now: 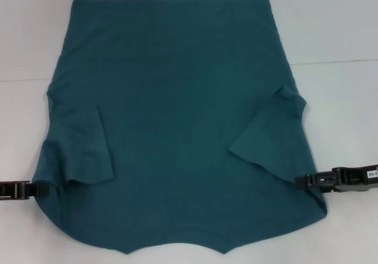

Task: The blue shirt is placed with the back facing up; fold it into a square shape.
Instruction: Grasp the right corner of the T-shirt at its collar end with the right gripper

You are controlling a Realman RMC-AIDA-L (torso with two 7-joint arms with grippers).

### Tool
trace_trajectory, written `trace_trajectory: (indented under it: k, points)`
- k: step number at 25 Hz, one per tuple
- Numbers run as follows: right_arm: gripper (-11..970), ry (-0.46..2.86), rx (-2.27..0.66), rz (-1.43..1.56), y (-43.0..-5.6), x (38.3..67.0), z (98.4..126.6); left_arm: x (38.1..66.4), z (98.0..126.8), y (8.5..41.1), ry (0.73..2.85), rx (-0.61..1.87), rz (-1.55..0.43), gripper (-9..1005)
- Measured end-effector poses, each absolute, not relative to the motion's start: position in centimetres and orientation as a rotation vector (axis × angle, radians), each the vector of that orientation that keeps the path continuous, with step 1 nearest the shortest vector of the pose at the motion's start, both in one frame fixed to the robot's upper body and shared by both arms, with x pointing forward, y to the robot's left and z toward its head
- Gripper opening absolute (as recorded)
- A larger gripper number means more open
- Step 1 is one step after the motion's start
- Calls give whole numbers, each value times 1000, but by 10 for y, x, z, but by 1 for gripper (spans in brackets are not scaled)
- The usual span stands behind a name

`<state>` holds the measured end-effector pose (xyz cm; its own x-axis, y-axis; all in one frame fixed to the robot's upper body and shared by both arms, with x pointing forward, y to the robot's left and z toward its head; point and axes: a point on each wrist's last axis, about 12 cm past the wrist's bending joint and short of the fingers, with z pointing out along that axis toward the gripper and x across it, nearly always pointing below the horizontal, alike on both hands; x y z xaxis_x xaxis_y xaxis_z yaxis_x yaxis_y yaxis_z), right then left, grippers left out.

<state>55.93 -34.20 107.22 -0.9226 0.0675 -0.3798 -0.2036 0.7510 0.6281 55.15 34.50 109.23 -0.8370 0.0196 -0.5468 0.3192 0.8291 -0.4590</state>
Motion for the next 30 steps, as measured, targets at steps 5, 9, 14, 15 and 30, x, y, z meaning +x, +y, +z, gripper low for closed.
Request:
trace_trajectory:
  k: [5, 9, 14, 15, 30]
  points:
    - [855, 2566, -137, 1022, -333, 561, 1074, 551, 1092, 345, 2471, 246, -748, 26]
    - [854, 2554, -181, 1059, -323, 562, 1078, 551, 1092, 345, 2470, 245, -748, 26]
    - [852, 2538, -236, 1118, -308, 562, 1082, 552, 1093, 346, 2470, 246, -746, 26]
    - [852, 2535, -244, 1127, -306, 562, 1082, 552, 1093, 346, 2469, 246, -746, 26]
    - [847, 2545, -188, 1129, -320, 552, 1079, 552, 1092, 344, 2456, 238, -756, 27]
